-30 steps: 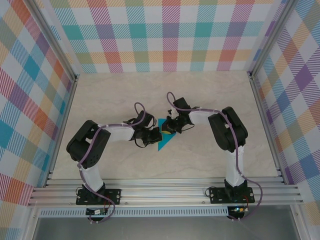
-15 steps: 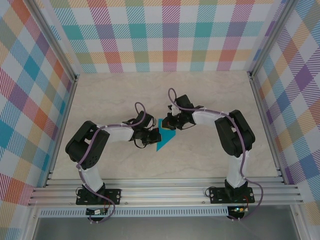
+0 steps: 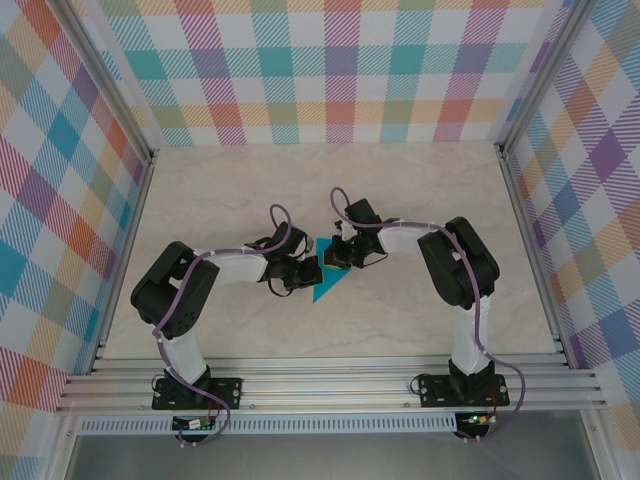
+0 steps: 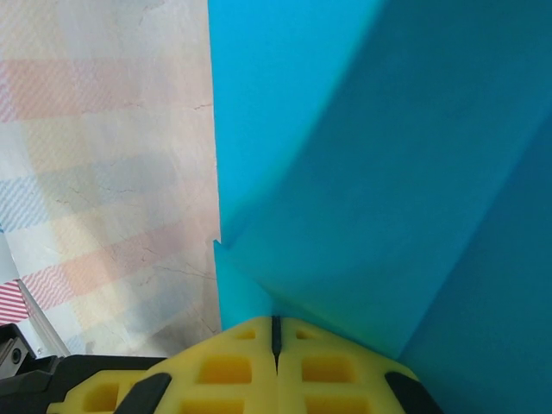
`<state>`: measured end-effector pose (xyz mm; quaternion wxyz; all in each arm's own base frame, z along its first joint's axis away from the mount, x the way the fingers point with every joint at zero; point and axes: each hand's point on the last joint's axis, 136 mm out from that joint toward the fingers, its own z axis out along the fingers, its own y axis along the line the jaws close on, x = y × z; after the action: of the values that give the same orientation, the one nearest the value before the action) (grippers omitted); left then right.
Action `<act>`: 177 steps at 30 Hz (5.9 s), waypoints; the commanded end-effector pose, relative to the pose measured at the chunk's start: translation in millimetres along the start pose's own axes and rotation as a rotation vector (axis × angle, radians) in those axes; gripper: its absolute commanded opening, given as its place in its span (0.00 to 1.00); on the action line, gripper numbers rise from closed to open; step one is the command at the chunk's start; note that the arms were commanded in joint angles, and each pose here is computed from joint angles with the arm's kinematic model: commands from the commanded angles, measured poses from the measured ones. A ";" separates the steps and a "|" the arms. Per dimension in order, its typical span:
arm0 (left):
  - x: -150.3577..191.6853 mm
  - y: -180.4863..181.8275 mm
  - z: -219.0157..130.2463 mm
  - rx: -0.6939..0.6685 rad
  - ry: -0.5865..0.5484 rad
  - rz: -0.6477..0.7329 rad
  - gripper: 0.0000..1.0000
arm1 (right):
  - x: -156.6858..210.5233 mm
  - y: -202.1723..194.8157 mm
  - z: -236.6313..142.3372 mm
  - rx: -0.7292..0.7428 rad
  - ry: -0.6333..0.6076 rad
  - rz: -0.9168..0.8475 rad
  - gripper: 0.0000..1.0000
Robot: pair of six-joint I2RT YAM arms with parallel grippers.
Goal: Fold a paper plane with a square sheet of paper (pick it up from the middle)
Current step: Fourth fold the wing at the center of the table.
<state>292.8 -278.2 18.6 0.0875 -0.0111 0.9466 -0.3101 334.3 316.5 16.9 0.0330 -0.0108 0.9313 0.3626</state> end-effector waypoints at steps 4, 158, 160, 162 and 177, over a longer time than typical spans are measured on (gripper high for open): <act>50.6 57.4 5.5 -0.192 0.156 -0.052 0.00 | -29.7 -32.4 -7.6 0.062 -0.095 0.025 0.01; 64.6 59.6 1.7 -0.183 0.211 -0.019 0.00 | -72.7 10.8 -61.7 -0.070 -0.179 -0.083 0.06; 63.5 58.6 2.2 -0.181 0.210 -0.018 0.00 | -59.6 16.9 -54.5 -0.079 -0.146 -0.091 0.05; 62.4 57.6 2.2 -0.178 0.207 -0.018 0.00 | -47.2 21.4 -45.5 -0.089 -0.116 -0.093 0.05; 56.2 47.0 -0.8 -0.150 0.196 -0.001 0.00 | -4.1 -18.3 2.1 0.001 0.014 -0.003 0.01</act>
<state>285.3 -275.9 18.1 0.0876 0.0257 0.9472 -0.3075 345.5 311.1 23.8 0.0490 -0.0251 0.9230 0.3809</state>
